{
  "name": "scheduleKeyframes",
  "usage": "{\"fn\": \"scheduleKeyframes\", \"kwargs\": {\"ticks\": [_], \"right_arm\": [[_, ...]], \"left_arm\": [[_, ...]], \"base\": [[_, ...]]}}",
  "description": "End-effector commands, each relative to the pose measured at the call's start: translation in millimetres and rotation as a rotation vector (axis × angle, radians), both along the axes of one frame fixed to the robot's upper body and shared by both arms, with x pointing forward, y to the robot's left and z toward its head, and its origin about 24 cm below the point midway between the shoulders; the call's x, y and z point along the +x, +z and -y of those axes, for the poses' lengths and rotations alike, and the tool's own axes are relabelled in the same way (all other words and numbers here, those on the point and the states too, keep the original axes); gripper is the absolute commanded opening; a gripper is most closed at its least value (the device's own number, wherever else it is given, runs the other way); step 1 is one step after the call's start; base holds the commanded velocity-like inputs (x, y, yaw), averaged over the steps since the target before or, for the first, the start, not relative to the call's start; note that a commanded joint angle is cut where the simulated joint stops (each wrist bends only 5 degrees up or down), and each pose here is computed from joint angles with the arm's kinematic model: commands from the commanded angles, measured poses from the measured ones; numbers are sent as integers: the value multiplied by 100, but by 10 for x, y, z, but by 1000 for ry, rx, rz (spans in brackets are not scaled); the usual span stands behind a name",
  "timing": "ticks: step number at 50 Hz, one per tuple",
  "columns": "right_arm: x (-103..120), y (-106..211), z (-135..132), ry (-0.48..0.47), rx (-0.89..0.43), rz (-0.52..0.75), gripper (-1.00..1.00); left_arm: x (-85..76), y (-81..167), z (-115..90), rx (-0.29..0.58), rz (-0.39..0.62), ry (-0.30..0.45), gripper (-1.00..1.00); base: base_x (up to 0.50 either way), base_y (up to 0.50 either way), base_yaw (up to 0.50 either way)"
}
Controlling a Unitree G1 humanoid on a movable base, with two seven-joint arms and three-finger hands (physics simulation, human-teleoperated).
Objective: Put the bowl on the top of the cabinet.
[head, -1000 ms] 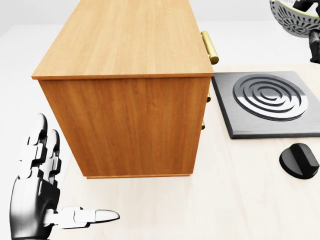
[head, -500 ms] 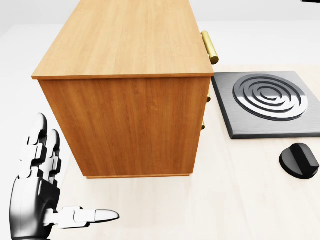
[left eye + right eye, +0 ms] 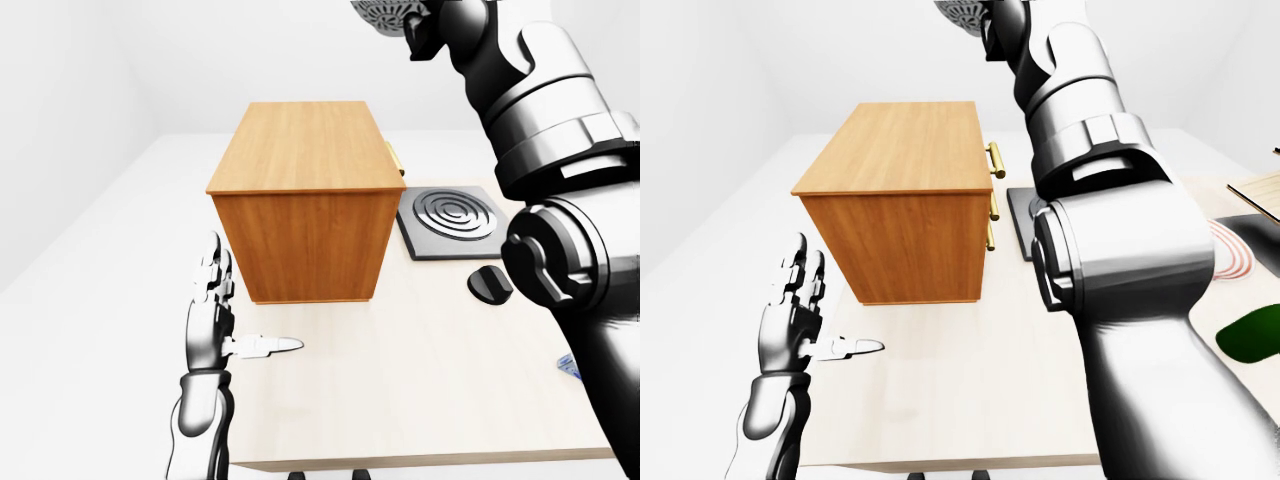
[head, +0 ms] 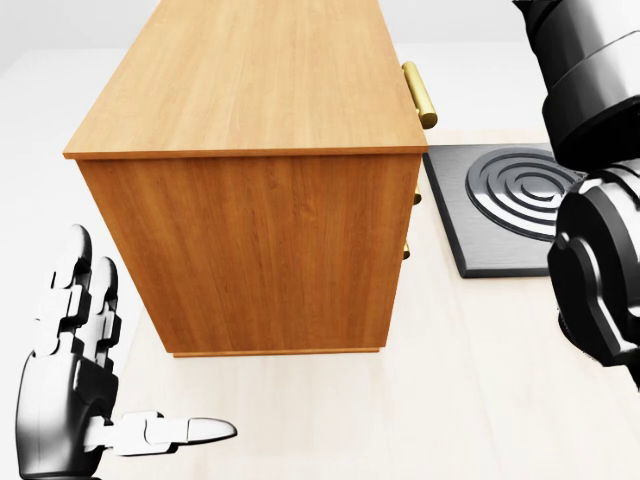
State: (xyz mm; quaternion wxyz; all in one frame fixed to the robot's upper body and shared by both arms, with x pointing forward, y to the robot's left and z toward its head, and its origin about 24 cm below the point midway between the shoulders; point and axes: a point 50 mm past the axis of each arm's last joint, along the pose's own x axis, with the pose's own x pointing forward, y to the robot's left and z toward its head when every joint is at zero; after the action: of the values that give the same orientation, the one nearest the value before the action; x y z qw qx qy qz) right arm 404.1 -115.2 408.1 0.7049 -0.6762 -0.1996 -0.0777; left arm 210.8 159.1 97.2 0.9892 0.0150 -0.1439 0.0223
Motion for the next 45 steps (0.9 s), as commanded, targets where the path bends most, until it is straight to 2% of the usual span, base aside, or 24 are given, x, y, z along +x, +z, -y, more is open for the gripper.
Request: {"fn": "scheduleKeyframes", "kwargs": {"ticks": [1, 14, 26, 45], "right_arm": [[-144, 159, -572, 147, -19, 44, -100], [-138, 39, -769, 212, -2, 8, -100], [-1, -410, -850, 223, -16, -74, -100], [67, -824, -958, 239, -42, -136, -100]], "left_arm": [[-7, -13, -5, -2, -6, -3, 100], [-21, -19, 3, -1, -10, -10, 100], [-27, -9, 7, -1, -6, -11, 100], [-12, 1, -10, -5, 0, -5, 100]], "base": [[0, 0, 0], [0, 0, 0], [0, 0, 0], [0, 0, 0]]}}
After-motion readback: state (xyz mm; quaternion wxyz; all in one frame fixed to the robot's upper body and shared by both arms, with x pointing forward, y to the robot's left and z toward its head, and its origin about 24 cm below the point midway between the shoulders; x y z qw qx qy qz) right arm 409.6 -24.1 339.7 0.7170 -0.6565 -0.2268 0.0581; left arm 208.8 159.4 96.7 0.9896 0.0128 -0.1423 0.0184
